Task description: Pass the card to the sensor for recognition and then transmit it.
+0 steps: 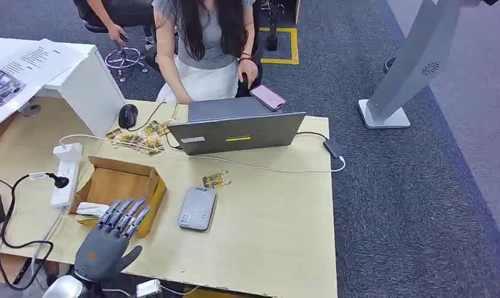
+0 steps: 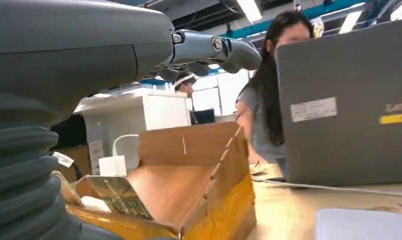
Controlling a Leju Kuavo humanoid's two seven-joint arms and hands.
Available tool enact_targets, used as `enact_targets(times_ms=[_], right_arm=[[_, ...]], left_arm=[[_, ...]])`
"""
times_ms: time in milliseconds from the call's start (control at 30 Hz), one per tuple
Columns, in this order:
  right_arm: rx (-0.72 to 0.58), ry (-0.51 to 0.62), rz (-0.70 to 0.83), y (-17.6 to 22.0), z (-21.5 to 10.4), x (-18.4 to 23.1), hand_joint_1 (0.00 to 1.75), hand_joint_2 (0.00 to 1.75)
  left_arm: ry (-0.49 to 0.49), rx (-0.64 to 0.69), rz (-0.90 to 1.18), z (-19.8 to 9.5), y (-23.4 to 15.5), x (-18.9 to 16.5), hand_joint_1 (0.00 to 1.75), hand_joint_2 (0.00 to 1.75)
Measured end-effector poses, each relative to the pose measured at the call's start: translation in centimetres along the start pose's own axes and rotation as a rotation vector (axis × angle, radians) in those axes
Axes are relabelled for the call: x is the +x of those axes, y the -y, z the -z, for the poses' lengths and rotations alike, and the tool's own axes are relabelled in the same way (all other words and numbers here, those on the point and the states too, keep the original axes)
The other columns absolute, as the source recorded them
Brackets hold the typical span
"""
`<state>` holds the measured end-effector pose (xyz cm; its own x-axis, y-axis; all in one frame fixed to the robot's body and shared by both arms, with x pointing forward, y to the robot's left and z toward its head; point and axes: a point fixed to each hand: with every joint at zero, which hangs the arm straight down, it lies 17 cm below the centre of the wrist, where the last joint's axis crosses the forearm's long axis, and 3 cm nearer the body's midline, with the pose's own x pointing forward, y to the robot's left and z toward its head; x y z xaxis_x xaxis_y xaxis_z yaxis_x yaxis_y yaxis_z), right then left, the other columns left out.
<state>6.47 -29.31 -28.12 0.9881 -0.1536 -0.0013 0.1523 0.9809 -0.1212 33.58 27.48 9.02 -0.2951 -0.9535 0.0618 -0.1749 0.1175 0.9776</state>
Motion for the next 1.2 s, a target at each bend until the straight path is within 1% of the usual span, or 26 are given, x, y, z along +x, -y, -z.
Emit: enact_targets(times_ms=[167,333,667,1200], right_arm=[[-0.004,0.007,-0.027,0.0,0.0,0.1,0.00,0.00],[-0.005,0.010,-0.038,0.0,0.0,0.1,0.00,0.00],[-0.006,0.013,-0.051,0.0,0.0,0.2,0.00,0.00],[-0.003,0.009,-0.054,-0.1,0.0,0.2,0.00,0.00]], left_arm=[[-0.066,-0.018,0.014,1.4,1.2,-3.2,0.00,1.75],[-0.108,-0.027,0.017,1.7,1.8,-4.7,0.00,1.75],[-0.154,-0.038,0.016,1.9,2.3,-6.1,0.00,1.75],[-0.175,-0.044,0.015,2.0,2.4,-6.8,0.00,1.75]])
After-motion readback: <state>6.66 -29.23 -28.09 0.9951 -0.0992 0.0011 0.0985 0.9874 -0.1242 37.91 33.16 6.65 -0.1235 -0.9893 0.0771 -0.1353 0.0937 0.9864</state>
